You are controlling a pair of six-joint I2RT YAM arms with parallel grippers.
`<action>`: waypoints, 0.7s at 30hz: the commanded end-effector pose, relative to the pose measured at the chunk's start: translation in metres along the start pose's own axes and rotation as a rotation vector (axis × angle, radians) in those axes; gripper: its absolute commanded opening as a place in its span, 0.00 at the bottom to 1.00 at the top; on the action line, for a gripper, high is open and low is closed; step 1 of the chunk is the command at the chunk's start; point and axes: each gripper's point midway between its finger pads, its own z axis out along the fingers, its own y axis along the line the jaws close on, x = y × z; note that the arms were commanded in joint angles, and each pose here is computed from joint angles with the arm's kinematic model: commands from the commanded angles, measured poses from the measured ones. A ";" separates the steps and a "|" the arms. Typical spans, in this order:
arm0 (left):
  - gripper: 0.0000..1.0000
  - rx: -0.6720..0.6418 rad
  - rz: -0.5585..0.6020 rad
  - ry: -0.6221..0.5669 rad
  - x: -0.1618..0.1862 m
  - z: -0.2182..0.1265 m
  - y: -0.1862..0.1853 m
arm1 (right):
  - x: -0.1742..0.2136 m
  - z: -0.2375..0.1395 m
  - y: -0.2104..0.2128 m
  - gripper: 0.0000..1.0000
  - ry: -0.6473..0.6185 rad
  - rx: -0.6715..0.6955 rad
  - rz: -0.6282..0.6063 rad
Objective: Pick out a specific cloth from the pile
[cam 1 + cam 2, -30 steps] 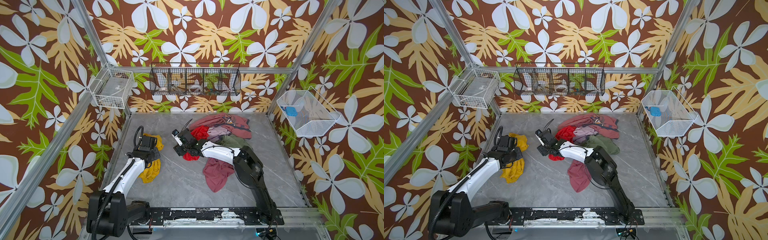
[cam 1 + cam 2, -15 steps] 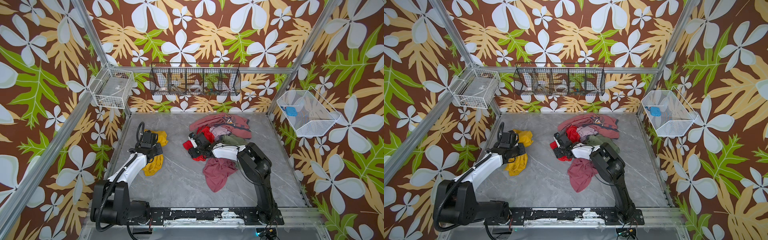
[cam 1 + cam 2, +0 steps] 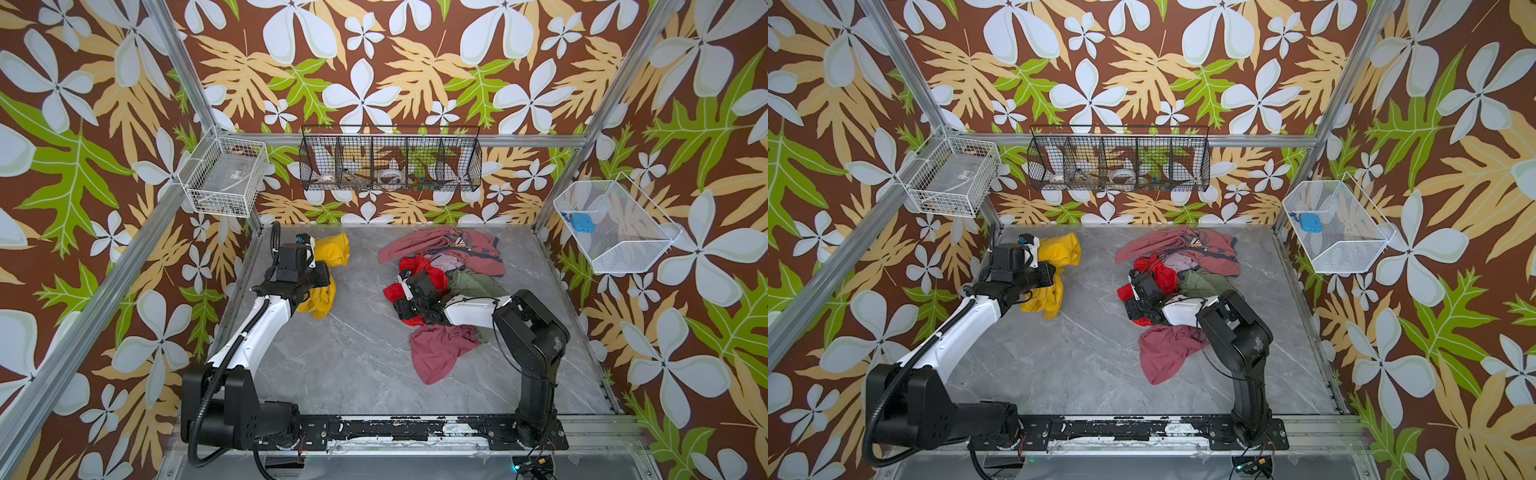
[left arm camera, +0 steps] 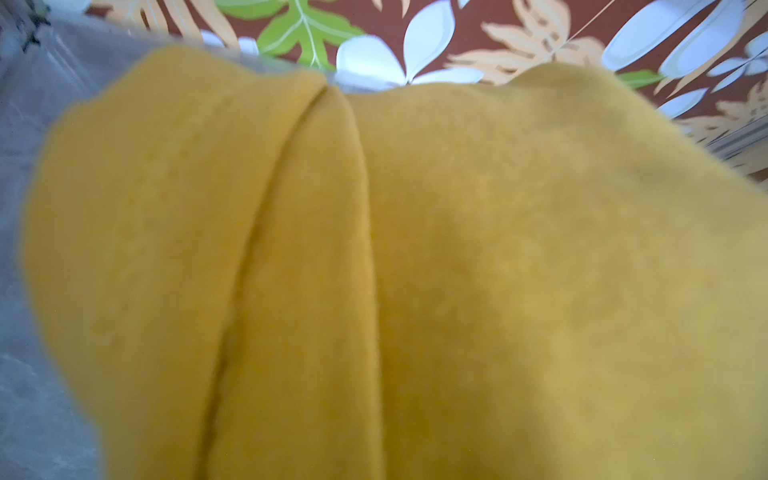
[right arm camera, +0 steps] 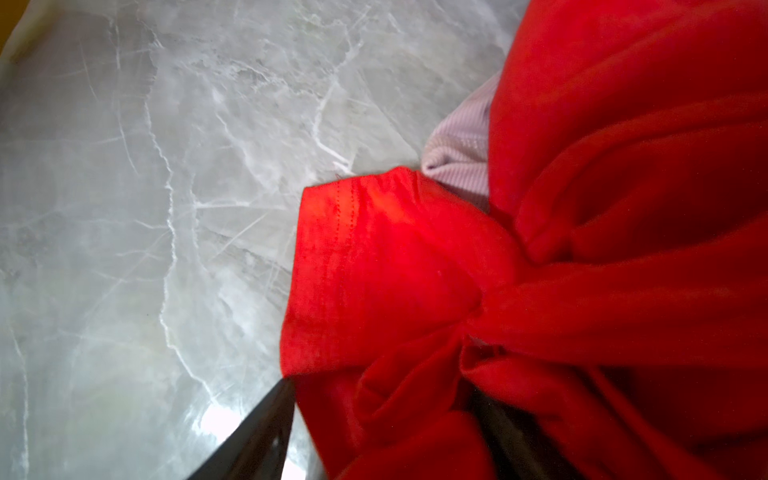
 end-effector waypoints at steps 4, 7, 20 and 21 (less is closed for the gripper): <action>0.00 0.102 -0.030 -0.141 -0.038 -0.037 -0.010 | 0.051 -0.006 -0.022 0.70 0.165 0.092 0.050; 0.00 0.195 -0.110 -0.221 -0.046 -0.049 -0.004 | 0.048 -0.007 -0.022 0.70 0.160 0.095 0.050; 0.00 -0.248 -0.069 -0.079 -0.001 0.013 0.106 | 0.039 -0.005 -0.018 0.70 0.157 0.084 0.032; 0.00 -0.257 -0.060 -0.060 0.000 0.022 0.110 | 0.037 -0.005 -0.018 0.70 0.154 0.083 0.033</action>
